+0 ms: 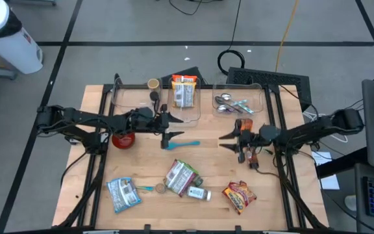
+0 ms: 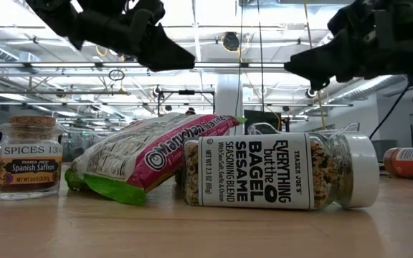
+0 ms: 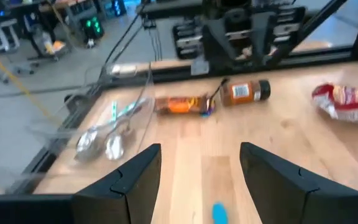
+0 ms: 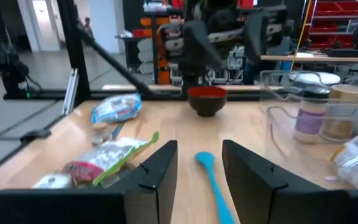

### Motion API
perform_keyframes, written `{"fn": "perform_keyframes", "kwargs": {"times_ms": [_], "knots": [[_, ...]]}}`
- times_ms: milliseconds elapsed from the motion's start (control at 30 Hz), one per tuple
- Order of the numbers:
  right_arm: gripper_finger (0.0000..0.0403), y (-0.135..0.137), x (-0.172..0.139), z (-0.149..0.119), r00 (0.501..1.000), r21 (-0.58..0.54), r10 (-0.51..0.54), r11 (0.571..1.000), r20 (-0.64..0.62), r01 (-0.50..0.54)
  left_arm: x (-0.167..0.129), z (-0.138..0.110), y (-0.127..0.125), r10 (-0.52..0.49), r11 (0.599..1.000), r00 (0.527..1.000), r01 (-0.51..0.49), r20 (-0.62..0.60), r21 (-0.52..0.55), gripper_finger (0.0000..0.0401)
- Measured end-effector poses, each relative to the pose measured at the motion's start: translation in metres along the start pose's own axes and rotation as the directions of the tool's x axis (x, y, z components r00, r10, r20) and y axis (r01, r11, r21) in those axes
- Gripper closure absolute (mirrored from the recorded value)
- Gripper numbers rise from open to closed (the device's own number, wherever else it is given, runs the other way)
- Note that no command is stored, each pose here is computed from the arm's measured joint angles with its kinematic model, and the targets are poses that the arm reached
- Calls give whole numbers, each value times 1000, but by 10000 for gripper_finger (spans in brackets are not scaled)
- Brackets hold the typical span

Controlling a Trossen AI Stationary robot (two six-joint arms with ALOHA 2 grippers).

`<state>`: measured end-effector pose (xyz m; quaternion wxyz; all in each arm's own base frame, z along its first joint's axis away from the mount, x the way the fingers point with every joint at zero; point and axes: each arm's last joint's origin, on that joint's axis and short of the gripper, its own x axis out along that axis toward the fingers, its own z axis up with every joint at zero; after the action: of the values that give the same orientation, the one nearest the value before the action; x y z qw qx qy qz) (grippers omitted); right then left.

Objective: Pick & Place Food Item
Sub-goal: Put the blue noodle pack into the middle transparent bin

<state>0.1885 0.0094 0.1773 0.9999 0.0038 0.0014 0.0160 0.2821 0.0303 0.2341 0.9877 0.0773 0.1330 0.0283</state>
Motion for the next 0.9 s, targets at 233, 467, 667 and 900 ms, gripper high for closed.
{"fn": "perform_keyframes", "kwargs": {"times_ms": [233,467,667,900], "knots": [[284,12,9,-12,999,-38,-35,999,-12,34,-30,20,-18,100,994,955,-106,-279,-5,173],[284,13,14,-19,1000,-38,-29,999,-11,28,-68,57,-39,-68,957,832,-102,-550,-273,173],[284,19,15,-15,996,-17,75,997,45,-75,-87,57,-59,-169,908,708,-159,-686,-388,173],[284,35,13,-15,986,12,164,986,44,-165,-93,26,-84,-288,867,538,-203,-792,-454,174]]}}
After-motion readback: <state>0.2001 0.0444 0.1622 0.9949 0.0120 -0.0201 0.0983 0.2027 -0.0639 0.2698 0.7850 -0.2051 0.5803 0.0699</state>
